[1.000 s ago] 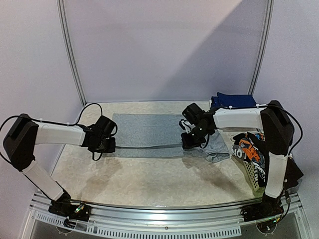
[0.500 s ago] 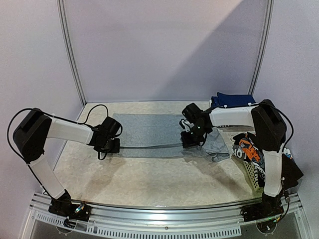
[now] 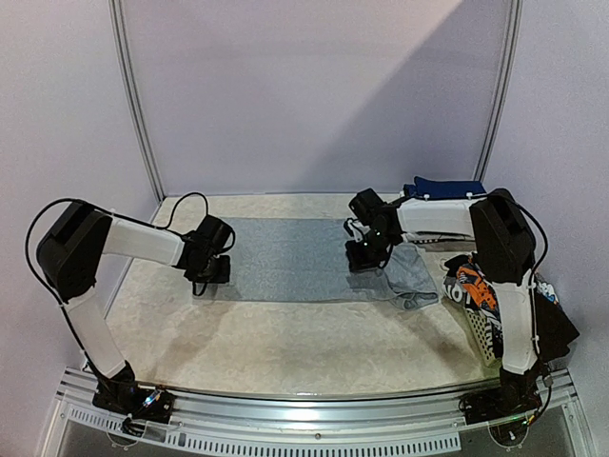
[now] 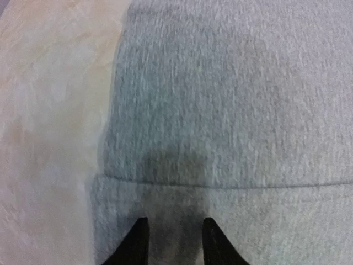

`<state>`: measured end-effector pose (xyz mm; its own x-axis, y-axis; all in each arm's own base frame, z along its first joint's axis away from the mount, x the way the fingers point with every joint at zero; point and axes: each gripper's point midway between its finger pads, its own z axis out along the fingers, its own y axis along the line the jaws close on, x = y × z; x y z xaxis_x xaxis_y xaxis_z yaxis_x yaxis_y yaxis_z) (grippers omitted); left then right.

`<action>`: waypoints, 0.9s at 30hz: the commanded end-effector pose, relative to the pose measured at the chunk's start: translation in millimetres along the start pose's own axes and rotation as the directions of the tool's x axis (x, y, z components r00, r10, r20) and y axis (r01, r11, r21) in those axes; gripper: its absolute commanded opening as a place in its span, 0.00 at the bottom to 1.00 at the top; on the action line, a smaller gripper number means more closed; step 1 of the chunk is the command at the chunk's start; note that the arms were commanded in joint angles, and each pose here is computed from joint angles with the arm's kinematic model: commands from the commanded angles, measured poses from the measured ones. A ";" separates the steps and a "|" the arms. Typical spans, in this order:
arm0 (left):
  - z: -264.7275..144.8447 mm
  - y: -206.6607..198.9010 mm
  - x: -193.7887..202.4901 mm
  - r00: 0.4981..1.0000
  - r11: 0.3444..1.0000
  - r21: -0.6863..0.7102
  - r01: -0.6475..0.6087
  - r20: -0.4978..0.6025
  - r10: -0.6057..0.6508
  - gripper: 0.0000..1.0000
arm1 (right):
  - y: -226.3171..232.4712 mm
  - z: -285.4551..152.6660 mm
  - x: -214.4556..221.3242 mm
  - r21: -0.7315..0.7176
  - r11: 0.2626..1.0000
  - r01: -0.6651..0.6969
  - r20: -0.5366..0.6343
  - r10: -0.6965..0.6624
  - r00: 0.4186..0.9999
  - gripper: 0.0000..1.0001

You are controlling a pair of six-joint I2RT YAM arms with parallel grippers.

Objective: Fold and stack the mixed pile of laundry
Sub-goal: Smooth out the 1/3-folded tank top at the center of the board.

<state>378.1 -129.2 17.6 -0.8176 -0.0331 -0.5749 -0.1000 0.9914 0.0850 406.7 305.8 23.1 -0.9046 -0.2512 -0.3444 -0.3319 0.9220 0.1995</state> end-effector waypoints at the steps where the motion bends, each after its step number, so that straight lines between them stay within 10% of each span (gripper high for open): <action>1: 6.1 19.8 -18.0 0.999 0.998 -0.059 0.035 0.030 -0.033 0.48 | -19.7 6.3 -15.6 0.043 0.999 -0.017 0.002 0.017 1.000 0.18; 6: -19.8 30.0 -12.5 0.998 0.997 -0.063 0.043 0.054 -0.039 0.59 | -23.9 -19.4 -15.7 0.064 0.998 -0.017 0.050 0.014 0.999 0.28; 13: -33.3 15.7 3.8 0.999 1.000 0.017 0.013 0.044 -0.014 0.48 | -12.8 -69.3 5.5 -0.029 0.999 -0.023 0.129 0.026 0.991 0.27; 27: -7.8 -4.0 46.2 0.997 0.994 0.105 0.010 -0.073 -0.002 0.41 | -35.9 -17.3 83.0 -0.011 0.996 -0.087 -0.006 0.087 0.996 0.22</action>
<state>349.2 -131.2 18.9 -0.8270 -0.0488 -0.5601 -0.0618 0.9981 0.0042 341.3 251.9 23.8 -0.9229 -0.1873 -0.3365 -0.2817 0.9241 0.2582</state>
